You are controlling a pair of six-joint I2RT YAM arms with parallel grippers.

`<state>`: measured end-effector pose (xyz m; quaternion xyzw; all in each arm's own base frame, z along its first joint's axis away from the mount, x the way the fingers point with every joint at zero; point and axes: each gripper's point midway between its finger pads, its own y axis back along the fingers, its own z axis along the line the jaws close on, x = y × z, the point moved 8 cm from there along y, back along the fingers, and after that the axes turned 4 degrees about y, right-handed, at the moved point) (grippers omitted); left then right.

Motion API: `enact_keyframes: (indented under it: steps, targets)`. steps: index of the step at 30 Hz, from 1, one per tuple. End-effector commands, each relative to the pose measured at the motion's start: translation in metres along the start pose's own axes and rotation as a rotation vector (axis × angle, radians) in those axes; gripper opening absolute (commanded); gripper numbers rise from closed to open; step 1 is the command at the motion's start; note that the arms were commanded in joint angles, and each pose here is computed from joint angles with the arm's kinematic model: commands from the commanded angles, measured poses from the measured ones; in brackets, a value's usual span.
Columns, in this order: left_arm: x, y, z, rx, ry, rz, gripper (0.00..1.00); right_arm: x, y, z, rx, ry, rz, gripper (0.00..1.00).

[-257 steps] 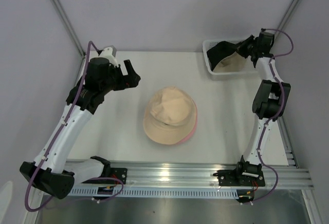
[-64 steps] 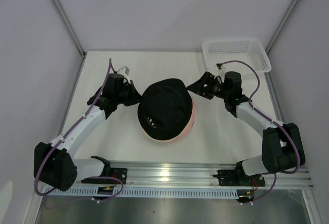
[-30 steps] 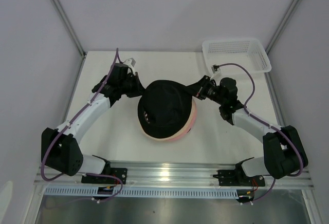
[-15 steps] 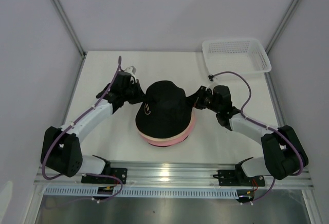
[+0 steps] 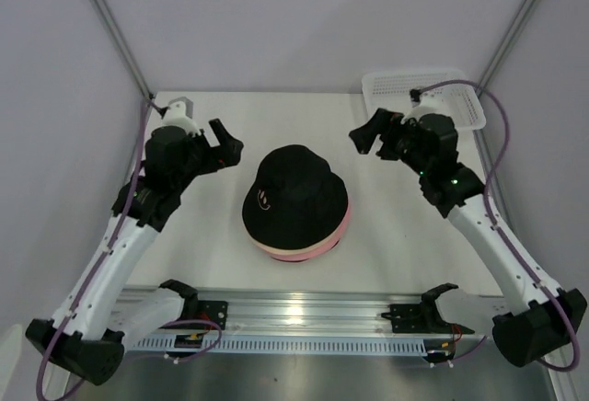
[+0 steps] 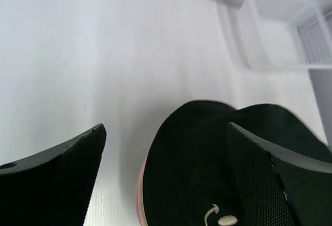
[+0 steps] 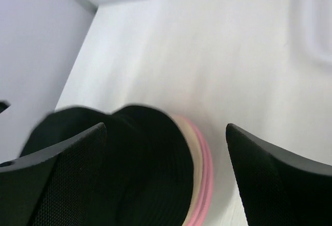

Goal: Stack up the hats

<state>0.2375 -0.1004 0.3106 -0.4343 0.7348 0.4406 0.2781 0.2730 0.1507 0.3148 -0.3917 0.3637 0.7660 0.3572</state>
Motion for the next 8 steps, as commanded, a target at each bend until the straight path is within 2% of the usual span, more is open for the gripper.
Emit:
enact_keyframes:
  steps: [1,5,8]
  targets:
    - [-0.033,0.050,0.001,-0.042,-0.049,-0.147,1.00,-0.026,0.038,-0.012,0.183,0.063,-0.035,0.99]
    - [-0.035,0.103,0.005,0.006,-0.161,-0.150,1.00,-0.044,0.078,-0.010,0.236,0.063,-0.074,1.00]
    - [-0.020,0.126,0.009,0.066,-0.230,-0.087,0.99,-0.039,0.099,-0.013,0.263,0.075,-0.075,1.00]
